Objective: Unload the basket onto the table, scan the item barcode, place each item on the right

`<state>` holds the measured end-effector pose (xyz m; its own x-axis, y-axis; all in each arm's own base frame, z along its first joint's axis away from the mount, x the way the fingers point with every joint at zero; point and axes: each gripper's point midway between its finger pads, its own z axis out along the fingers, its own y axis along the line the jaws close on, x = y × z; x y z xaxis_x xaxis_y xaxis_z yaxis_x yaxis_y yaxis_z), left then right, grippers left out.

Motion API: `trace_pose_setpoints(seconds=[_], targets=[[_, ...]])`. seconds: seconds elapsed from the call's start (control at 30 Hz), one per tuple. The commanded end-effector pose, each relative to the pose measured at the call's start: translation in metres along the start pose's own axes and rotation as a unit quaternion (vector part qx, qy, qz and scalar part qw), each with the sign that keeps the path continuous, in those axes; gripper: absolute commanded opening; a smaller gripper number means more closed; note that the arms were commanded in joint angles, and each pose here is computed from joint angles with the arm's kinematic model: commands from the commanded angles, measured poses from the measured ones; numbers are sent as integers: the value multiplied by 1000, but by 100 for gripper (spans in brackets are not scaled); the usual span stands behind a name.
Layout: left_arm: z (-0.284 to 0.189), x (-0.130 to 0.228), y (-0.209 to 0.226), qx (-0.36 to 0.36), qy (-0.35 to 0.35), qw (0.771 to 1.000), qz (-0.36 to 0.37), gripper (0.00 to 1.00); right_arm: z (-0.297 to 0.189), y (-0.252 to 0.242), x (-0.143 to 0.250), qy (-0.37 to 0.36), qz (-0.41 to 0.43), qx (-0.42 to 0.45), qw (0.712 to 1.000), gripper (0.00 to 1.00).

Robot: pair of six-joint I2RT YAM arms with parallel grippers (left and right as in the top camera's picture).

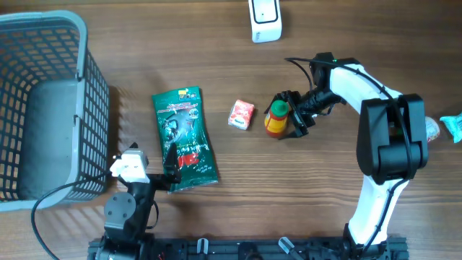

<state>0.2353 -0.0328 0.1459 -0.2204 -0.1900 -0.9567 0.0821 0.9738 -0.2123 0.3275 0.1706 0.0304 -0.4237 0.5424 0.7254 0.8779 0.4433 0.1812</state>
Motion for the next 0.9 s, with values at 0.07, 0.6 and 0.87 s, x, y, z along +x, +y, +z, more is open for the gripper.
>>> trace_pose_setpoints(seconds=[0.07, 0.6, 0.87], targets=[[0, 1, 0, 2, 0, 1000, 9, 100, 7, 0, 0, 14, 4, -2, 1000, 69], [0, 1, 0, 2, 0, 1000, 9, 100, -21, 9, -26, -51, -343, 13, 938, 43], [0, 1, 0, 2, 0, 1000, 9, 100, -50, 6, 29, -13, -449, -1, 893, 40]])
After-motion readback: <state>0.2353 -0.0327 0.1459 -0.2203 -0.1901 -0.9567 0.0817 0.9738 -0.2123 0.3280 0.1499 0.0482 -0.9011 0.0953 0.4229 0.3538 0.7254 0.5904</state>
